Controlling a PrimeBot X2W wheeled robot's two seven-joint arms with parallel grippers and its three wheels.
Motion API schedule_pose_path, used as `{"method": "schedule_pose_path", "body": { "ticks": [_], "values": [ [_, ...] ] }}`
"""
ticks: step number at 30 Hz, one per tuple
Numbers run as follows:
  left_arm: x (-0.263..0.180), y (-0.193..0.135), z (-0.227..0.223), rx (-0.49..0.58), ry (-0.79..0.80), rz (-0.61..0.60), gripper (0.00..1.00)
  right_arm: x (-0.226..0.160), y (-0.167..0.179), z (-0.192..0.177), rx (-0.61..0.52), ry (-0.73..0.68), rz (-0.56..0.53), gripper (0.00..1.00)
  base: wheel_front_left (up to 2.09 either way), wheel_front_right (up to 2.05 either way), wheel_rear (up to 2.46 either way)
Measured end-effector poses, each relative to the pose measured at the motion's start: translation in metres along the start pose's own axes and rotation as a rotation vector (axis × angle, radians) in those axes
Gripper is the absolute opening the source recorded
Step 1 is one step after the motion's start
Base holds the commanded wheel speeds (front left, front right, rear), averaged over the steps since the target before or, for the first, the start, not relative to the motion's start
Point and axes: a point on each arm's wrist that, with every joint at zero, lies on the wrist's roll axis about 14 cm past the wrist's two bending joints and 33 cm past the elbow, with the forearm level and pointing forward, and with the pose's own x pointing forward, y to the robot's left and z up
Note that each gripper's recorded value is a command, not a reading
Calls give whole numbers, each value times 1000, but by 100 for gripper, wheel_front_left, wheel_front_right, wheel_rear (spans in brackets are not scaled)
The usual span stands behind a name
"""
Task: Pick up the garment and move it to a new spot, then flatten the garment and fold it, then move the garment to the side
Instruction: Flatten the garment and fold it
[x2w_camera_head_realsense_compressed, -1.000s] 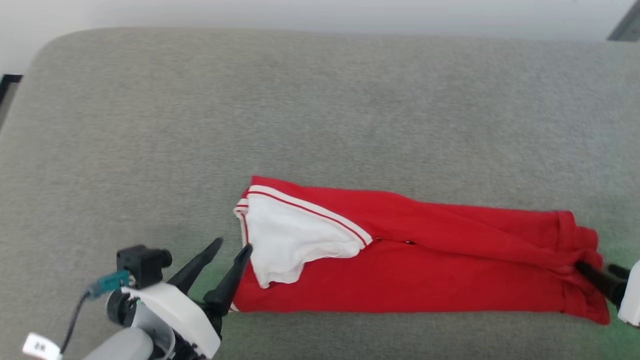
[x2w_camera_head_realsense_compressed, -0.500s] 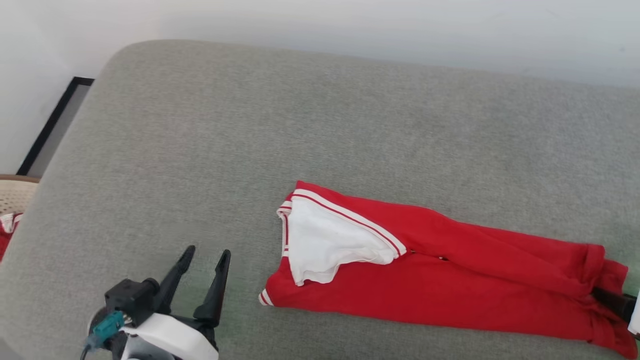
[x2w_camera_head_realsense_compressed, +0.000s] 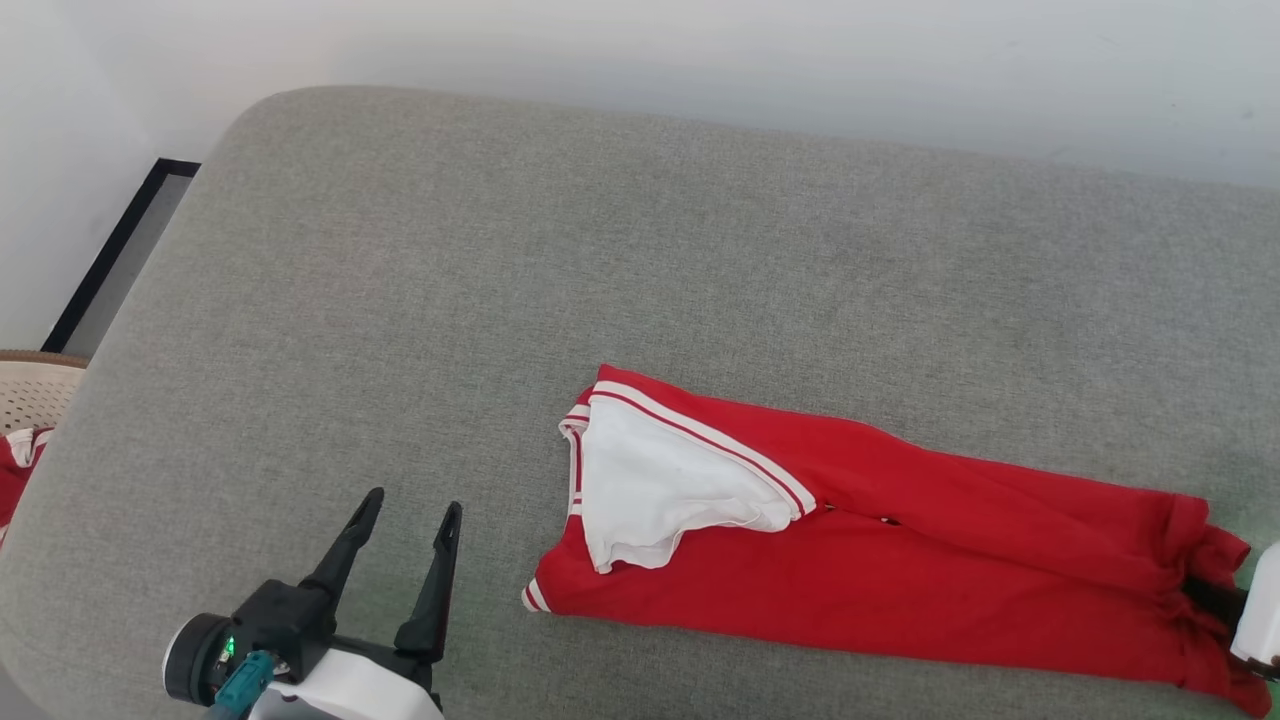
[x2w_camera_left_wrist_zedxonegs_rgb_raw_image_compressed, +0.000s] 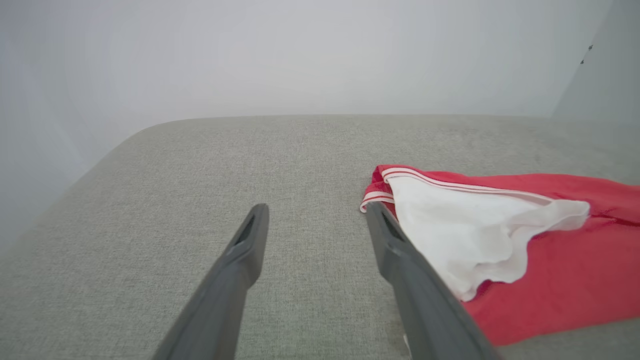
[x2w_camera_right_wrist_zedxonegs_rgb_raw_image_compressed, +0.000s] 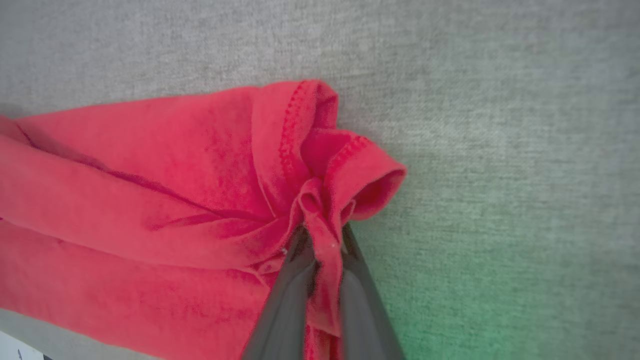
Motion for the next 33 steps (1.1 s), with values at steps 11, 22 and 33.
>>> {"method": "schedule_pose_path", "body": {
  "ticks": [11, 22, 33],
  "values": [
    [11, -20, 3, -1, -10, -70, 100, -32, -45, 38, 91, -192, -83, 0, 0, 0, 0],
    [22, -38, 7, -15, -23, -137, 100, -115, -162, 50, 167, -355, -404, 0, 0, 0, 0],
    [27, -46, 6, -13, -20, -172, 100, -116, -150, 56, 129, -392, -391, 0, 0, 0, 0]
  ]
}}
